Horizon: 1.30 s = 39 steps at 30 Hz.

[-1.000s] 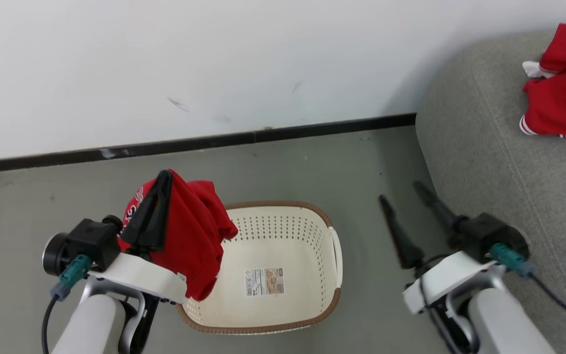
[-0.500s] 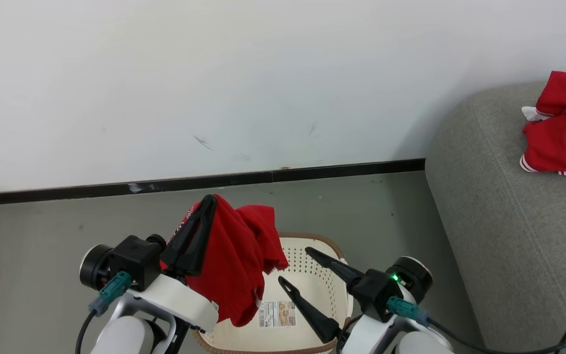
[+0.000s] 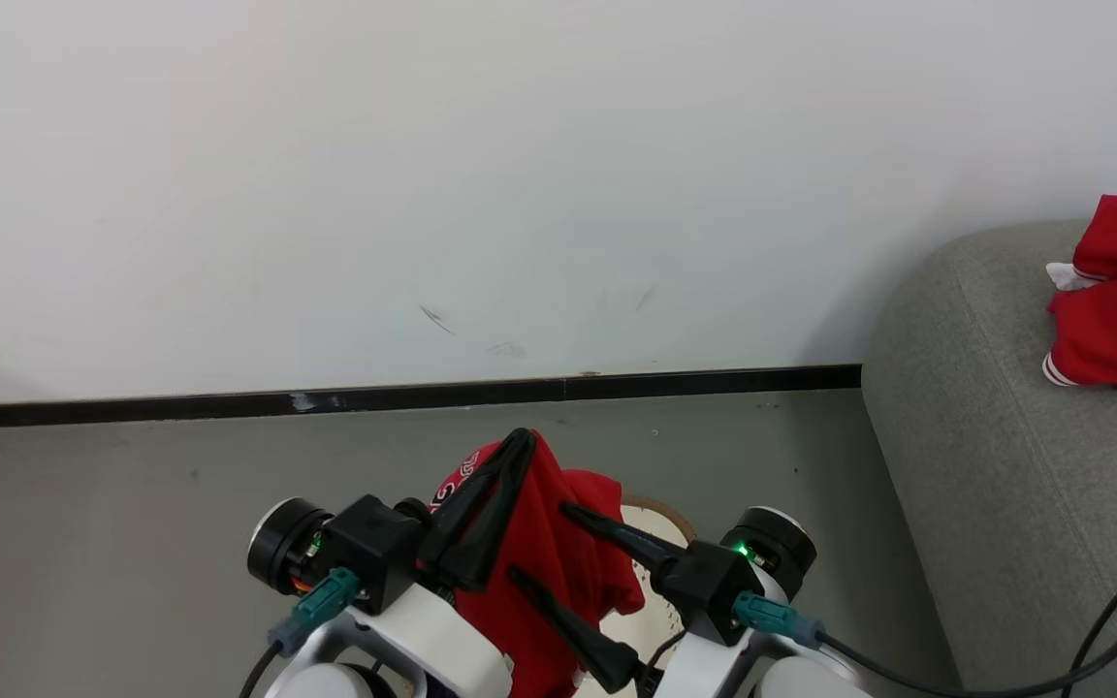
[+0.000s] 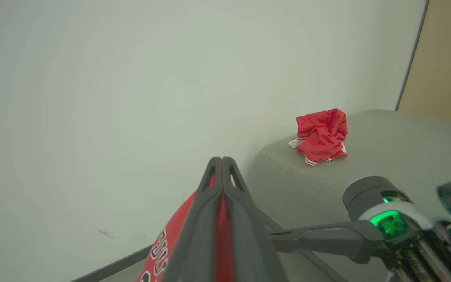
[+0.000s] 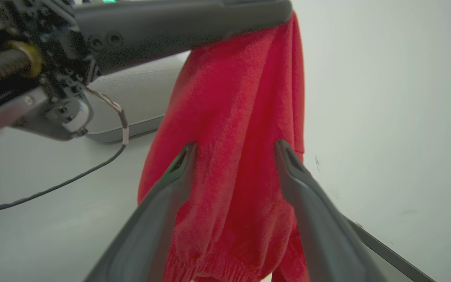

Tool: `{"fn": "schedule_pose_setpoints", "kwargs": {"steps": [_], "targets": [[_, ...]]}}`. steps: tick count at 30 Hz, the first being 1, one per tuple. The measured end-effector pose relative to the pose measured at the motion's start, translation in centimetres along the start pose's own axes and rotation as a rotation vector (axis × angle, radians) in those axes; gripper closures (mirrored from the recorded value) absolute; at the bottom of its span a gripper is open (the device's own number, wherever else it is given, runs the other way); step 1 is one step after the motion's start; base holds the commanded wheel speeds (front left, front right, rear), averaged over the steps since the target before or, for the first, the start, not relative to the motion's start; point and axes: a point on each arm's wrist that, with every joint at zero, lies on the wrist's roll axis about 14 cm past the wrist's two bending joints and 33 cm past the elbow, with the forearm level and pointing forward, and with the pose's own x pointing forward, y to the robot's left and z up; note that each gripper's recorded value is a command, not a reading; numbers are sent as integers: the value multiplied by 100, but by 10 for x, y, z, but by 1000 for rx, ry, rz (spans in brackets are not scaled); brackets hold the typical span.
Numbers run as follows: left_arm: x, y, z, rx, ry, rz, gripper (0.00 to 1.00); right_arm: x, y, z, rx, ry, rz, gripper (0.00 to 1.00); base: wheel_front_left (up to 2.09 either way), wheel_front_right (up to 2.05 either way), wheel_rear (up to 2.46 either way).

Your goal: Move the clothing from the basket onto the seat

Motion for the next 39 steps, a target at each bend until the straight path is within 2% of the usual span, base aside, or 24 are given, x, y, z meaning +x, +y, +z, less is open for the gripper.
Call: {"fn": "schedule_pose_setpoints", "kwargs": {"steps": [7, 8, 9, 10, 12, 19, 25, 26, 28, 29, 30, 39], "targets": [[-7, -22, 10, 1, -8, -50, 100, 5, 4, 12, -25, -29, 21, 2, 0, 0, 0], [-8, -25, 12, 1, -10, -56, 100, 6, 5, 13, -27, -31, 23, 51, 0, 0, 0], [-8, -28, 14, 0, -15, -62, 100, 6, 5, 13, -28, -31, 24, 63, 0, 0, 0], [-9, -30, 17, -1, -22, -67, 100, 6, 5, 12, -28, -29, 25, 63, 0, 0, 0], [-10, -34, 21, 0, -28, -77, 100, 5, 6, 9, -26, -18, 26, 100, 0, 0, 0], [-17, -34, 20, -12, -9, -63, 100, 4, 4, 9, 3, -20, 10, 100, 0, 0, 0], [-19, -33, 16, -30, 7, -50, 100, -1, -19, 16, 6, -43, -65, 100, 0, 0, 0], [-19, -33, 15, -32, 12, -50, 76, -2, -23, 17, 7, -46, -79, 100, 0, 0, 0], [-19, -33, 12, -35, 22, -51, 46, -5, -32, 20, 4, -56, -109, 100, 0, 0, 0], [-19, -33, 12, -36, 23, -50, 17, -6, -36, 21, 1, -60, -122, 100, 0, 0, 0], [-19, -32, 11, -38, 26, -46, 0, -7, -40, 23, -3, -63, -134, 100, 0, 0, 0], [-17, -38, -1, -57, 60, -68, 0, -25, -64, 21, -39, -51, -223, 100, 0, 0, 0]]}}
